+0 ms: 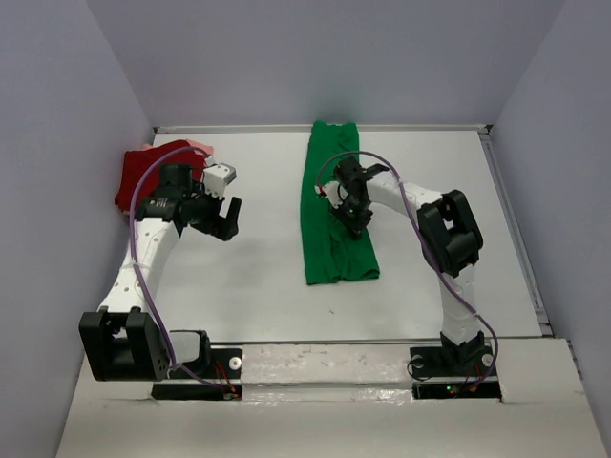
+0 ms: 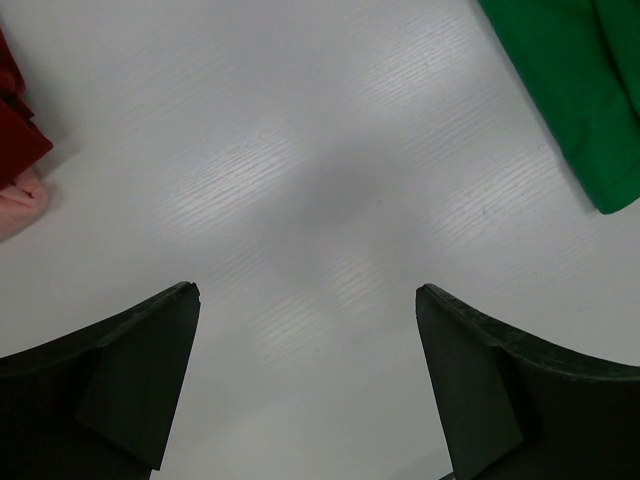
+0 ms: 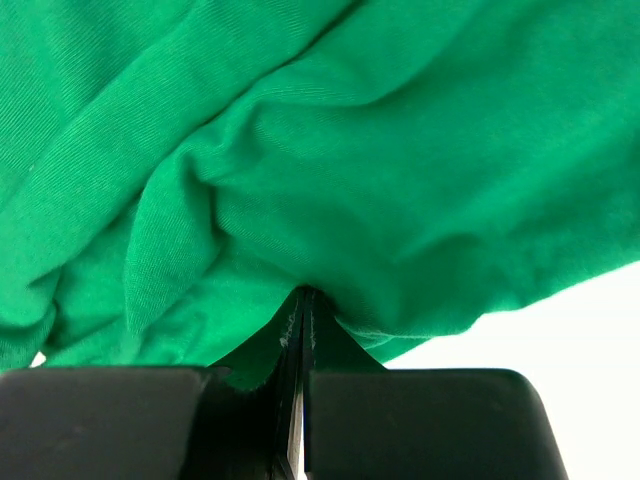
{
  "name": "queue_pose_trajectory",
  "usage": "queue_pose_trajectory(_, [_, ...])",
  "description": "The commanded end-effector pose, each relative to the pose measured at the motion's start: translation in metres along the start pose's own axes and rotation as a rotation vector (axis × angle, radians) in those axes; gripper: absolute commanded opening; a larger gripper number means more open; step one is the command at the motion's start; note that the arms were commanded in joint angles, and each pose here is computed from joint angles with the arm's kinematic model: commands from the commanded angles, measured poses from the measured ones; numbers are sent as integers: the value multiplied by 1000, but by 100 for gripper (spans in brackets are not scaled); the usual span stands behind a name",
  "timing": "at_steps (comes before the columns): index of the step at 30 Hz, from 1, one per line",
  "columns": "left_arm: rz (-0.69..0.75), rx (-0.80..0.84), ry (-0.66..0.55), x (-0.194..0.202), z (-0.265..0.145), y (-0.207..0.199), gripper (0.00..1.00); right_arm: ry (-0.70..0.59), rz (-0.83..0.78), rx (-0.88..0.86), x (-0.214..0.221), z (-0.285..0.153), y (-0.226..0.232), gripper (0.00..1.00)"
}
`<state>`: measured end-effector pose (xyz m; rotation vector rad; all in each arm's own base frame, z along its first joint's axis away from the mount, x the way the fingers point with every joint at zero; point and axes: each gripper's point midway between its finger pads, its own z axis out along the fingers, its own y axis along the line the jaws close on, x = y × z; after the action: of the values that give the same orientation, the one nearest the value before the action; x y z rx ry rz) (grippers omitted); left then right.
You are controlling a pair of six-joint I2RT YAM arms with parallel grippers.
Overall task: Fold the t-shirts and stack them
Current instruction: Fold the tshirt
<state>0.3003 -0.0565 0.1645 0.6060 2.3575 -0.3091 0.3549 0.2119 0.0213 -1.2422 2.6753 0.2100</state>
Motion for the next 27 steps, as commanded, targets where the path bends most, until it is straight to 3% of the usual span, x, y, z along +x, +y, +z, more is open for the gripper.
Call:
queue_pose_trajectory(1, [21, -12, -44, -19, -7, 0, 98, 34, -7, 117, 3, 9, -27, 0])
queue_pose_trajectory(7, [29, 0, -41, -21, -5, -3, 98, 38, -12, 39, 13, -5, -8, 0])
queue_pose_trajectory(11, [42, 43, -33, -22, -1, -13, 99, -41, -31, -102, 4, -41, 23, 0])
queue_pose_trajectory(14, [51, 88, -28, -24, 2, -21, 96, -136, -47, -79, -13, -81, 24, 11])
queue_pose_trajectory(15, [49, 121, -27, -24, 2, -27, 95, -140, -46, -76, -13, -90, 26, 21])
queue_pose_trajectory(17, [49, 206, -31, -26, 5, -41, 95, -186, -55, -57, -19, -120, 27, 31])
queue_pose_trajectory(19, [40, 266, -13, -23, 6, -51, 97, -213, -57, -36, -20, -138, 27, 51])
queue_pose_trajectory(23, [32, 452, 10, -21, 15, -78, 99, -228, -16, 4, -8, -160, 29, 54])
queue_pose_trajectory(27, [9, 660, 48, -13, 20, -104, 99, -155, 14, 13, 36, -140, 37, 52])
